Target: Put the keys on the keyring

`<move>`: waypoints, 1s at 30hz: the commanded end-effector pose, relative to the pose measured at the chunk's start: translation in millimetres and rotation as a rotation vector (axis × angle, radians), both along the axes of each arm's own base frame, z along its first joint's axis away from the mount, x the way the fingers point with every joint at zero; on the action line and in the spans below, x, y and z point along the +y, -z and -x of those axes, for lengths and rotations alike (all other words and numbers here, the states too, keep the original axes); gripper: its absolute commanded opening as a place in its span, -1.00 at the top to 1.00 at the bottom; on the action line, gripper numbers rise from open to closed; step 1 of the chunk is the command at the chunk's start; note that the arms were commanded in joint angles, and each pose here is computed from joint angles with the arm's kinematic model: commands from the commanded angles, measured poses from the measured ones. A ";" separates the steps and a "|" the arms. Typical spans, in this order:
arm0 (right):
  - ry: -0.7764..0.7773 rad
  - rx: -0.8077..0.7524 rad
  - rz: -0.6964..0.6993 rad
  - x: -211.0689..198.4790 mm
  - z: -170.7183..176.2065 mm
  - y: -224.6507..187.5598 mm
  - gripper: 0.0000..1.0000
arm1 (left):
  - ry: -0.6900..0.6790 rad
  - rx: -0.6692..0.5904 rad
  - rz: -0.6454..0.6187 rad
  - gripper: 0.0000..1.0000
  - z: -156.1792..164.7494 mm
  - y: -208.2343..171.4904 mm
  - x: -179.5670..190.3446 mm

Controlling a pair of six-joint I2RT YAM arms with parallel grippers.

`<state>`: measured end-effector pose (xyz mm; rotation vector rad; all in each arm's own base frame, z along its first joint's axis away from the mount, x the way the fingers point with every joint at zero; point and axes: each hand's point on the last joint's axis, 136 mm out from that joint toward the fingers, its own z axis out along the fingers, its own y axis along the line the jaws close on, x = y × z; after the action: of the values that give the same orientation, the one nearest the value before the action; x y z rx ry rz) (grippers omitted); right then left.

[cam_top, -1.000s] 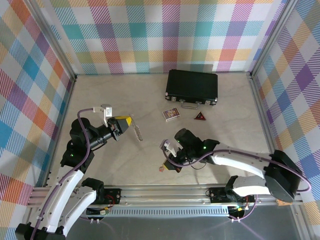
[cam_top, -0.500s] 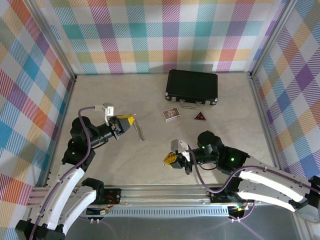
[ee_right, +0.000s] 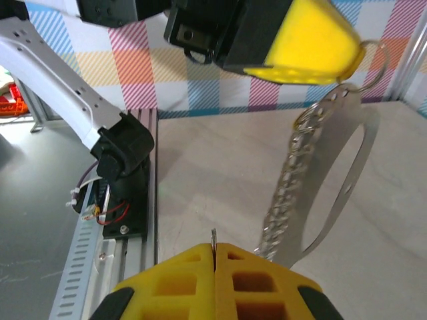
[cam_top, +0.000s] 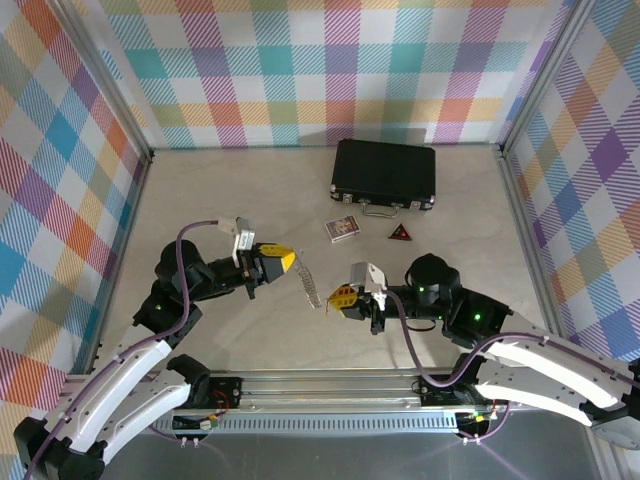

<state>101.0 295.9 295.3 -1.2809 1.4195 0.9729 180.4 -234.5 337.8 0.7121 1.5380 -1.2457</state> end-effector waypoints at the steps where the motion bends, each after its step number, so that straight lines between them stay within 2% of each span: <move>1: 0.001 -0.013 -0.024 -7.6 4.1 -20.0 1.00 | 0.086 -0.164 0.058 1.00 19.3 -34.9 -4.4; 5: 0.034 -0.037 -0.033 -15.5 2.1 -34.4 1.00 | 0.103 -0.198 0.041 1.00 31.3 -33.6 -5.3; 12: 0.014 -0.085 0.000 -14.2 2.2 -44.4 1.00 | 0.084 -0.300 -0.103 1.00 53.1 -21.7 -9.4; 20: -0.055 -0.143 -0.092 -8.8 12.3 -53.0 1.00 | 0.154 -0.326 -0.100 1.00 67.8 -18.6 -20.2; 30: -0.072 -0.099 -0.138 10.5 5.6 -47.6 1.00 | 0.162 -0.330 -0.099 1.00 70.4 -15.0 -21.6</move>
<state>97.7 303.2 327.0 -1.3027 1.2897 0.9800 115.2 -257.8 339.5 1.0611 1.3656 -1.1196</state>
